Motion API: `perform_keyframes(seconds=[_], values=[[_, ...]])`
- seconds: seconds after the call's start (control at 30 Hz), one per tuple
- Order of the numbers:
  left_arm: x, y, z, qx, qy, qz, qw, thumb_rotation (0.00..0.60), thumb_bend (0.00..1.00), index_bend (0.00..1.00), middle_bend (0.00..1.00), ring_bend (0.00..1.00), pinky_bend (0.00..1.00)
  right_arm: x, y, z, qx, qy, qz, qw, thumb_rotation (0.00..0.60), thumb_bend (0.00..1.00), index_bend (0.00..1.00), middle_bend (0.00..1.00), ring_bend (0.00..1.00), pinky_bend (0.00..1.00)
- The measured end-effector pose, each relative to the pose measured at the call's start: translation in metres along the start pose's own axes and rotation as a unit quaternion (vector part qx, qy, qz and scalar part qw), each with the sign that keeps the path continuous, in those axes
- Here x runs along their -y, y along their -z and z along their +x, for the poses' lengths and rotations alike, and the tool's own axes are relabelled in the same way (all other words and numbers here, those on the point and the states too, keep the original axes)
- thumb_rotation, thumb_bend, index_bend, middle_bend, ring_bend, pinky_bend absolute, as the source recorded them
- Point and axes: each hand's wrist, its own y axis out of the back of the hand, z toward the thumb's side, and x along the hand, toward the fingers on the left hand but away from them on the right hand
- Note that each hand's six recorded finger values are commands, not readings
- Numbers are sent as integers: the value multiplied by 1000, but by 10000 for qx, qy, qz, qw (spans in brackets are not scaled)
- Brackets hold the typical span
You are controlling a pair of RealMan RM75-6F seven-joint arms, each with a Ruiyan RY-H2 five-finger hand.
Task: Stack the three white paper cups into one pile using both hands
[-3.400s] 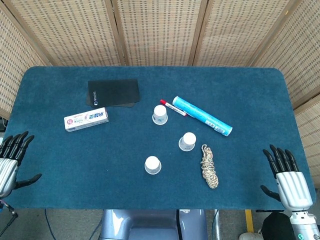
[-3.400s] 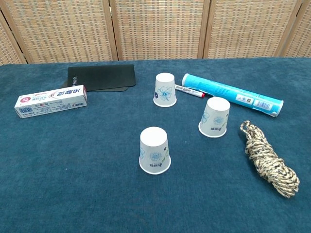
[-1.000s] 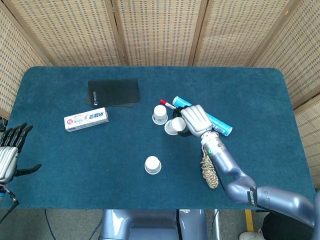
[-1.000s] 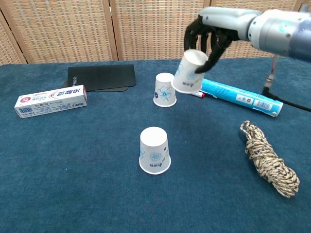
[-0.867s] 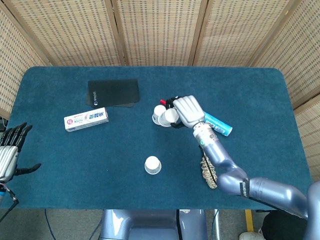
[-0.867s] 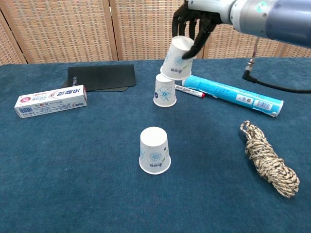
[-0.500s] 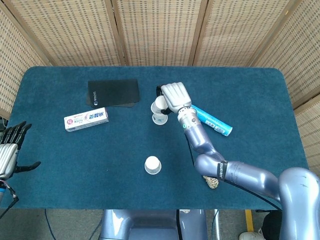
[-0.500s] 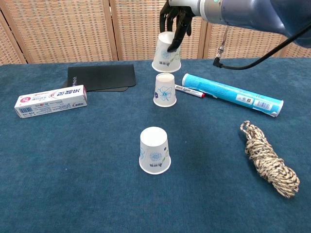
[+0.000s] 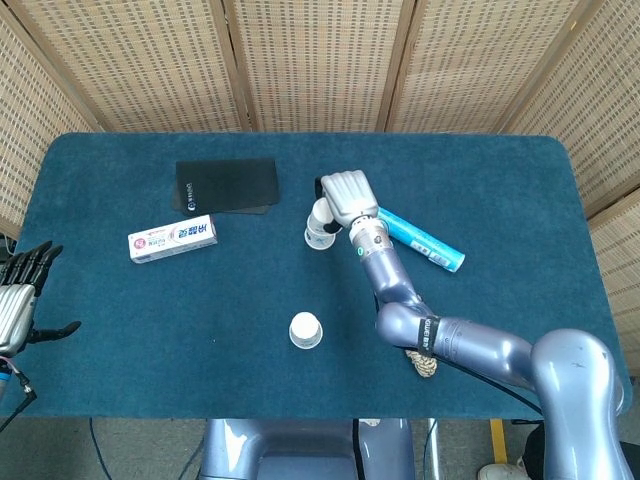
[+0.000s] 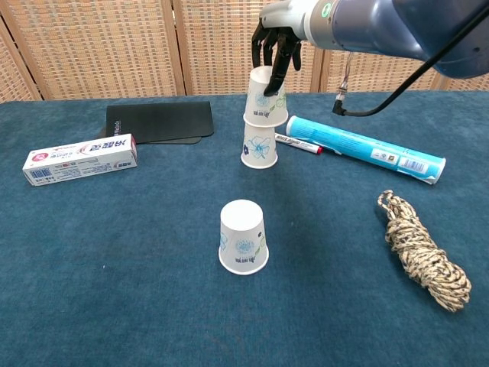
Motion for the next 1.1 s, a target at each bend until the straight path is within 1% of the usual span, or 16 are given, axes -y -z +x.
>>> perform_keyframes(seconds=[0.1, 0.13, 0.17, 0.2, 0.23, 0.27, 0.33, 0.37, 0.43, 0.57, 0.7, 0.77, 0.87, 0.93, 1.1], values=[[0, 0, 0, -1, -3, -2, 10000, 600, 0, 0, 0, 0, 0, 1, -2, -1, -2, 20, 0, 10000, 600, 361, 467, 529, 482, 545], [0, 0, 0, -1, 0, -1, 10000, 600, 0, 0, 0, 0, 0, 2, -3, -2, 2, 31, -8, 10000, 600, 315, 434, 506, 464, 530], [0, 0, 0, -2, 5, -3, 10000, 600, 0, 0, 0, 0, 0, 2, -3, -3, 5, 36, -13, 10000, 600, 216, 361, 446, 411, 467], [0, 0, 0, -3, 8, -5, 10000, 600, 0, 0, 0, 0, 0, 3, -3, -3, 9, 39, -18, 10000, 600, 107, 262, 353, 324, 361], [0, 1, 0, -7, 11, -9, 10000, 600, 0, 0, 0, 0, 0, 4, -4, -4, 12, 32, -19, 10000, 600, 50, 195, 282, 254, 277], [0, 1, 1, -15, 14, -15, 10000, 600, 0, 0, 0, 0, 0, 5, -4, -5, 13, 16, -14, 10000, 600, 5, 117, 181, 157, 160], [0, 2, 1, -23, 19, -22, 10000, 600, 0, 0, 0, 0, 0, 7, -4, -6, 21, -33, 27, 10000, 600, 0, 40, 66, 47, 44], [0, 2, 1, -28, 21, -27, 10000, 600, 0, 0, 0, 0, 0, 8, -4, -6, 20, -46, 68, 10000, 600, 0, 17, 28, 17, 12], [0, 3, 2, -36, 26, -34, 10000, 600, 0, 0, 0, 0, 0, 9, -4, -6, 16, -84, 95, 9999, 600, 0, 0, 2, 0, 0], [0, 3, 2, -26, 37, -49, 10000, 600, 0, 0, 0, 0, 0, 6, -5, -3, -32, -152, 39, 9999, 600, 0, 0, 0, 0, 0], [-1, 3, 1, -7, 21, -59, 10000, 600, 0, 0, 0, 0, 0, -4, -7, 7, -130, -109, 50, 9998, 600, 0, 0, 0, 0, 0], [-1, 2, 1, 13, 30, -51, 10000, 600, 0, 0, 0, 0, 0, -12, -3, 15, -158, -44, 85, 9998, 600, 0, 1, 0, 0, 0], [1, 0, 1, 78, 48, -21, 10000, 600, 0, 0, 0, 0, 0, -26, 15, 30, -143, 124, 242, 9995, 600, 0, 15, 0, 0, 0], [2, -3, 1, 138, 54, 3, 9999, 600, 0, 0, 0, 0, 0, -33, 34, 39, -111, 282, 423, 9986, 600, 0, 33, 0, 0, 0], [7, -14, -1, 384, 47, 100, 9992, 600, 0, 0, 0, 0, 0, -35, 77, 65, -158, 671, 851, 9940, 600, 0, 49, 0, 0, 0]])
